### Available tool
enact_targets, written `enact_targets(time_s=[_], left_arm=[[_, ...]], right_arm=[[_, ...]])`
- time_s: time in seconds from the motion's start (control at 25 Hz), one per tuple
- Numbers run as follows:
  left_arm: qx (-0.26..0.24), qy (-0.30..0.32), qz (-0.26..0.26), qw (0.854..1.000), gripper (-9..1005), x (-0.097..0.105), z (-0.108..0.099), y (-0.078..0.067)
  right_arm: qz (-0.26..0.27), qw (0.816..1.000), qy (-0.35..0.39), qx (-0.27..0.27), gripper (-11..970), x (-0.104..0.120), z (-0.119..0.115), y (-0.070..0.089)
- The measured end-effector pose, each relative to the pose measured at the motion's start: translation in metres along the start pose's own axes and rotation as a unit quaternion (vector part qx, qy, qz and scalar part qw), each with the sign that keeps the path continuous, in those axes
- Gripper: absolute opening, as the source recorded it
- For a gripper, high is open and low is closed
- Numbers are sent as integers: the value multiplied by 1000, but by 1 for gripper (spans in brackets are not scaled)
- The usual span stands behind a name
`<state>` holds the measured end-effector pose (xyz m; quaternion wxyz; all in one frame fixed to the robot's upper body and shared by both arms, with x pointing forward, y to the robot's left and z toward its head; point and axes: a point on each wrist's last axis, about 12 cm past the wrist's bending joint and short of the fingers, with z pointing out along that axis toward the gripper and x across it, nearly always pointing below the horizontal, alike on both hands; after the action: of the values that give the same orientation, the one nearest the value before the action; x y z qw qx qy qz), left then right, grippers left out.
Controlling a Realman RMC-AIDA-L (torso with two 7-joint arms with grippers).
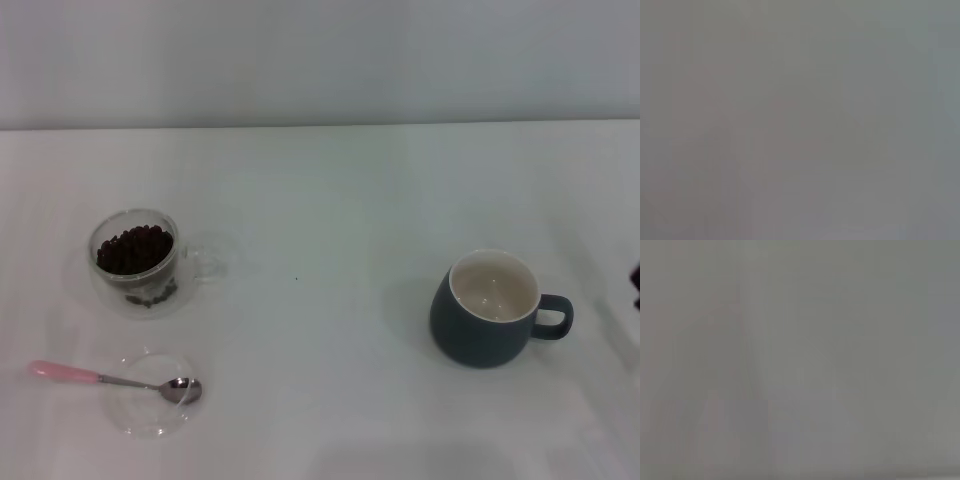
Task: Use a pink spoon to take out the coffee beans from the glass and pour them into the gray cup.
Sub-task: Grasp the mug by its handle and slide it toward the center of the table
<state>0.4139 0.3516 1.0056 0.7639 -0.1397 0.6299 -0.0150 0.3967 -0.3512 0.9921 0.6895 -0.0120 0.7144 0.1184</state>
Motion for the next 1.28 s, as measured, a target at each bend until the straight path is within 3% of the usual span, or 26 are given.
enact_targets(time_s=[0.2, 0.4, 0.64, 1.28], left_arm=[[19, 17, -1, 1000, 769, 5, 11, -7], [26, 24, -4, 999, 769, 7, 23, -13], [46, 43, 6, 998, 769, 10, 32, -17], [42, 51, 6, 998, 770, 12, 35, -16]], right_arm=[[5, 1000, 18, -5, 841, 8, -32, 6], [8, 997, 43, -59, 841, 16, -44, 23], [-6, 997, 46, -69, 840, 21, -35, 38], [-32, 993, 82, -74, 839, 26, 8, 35]])
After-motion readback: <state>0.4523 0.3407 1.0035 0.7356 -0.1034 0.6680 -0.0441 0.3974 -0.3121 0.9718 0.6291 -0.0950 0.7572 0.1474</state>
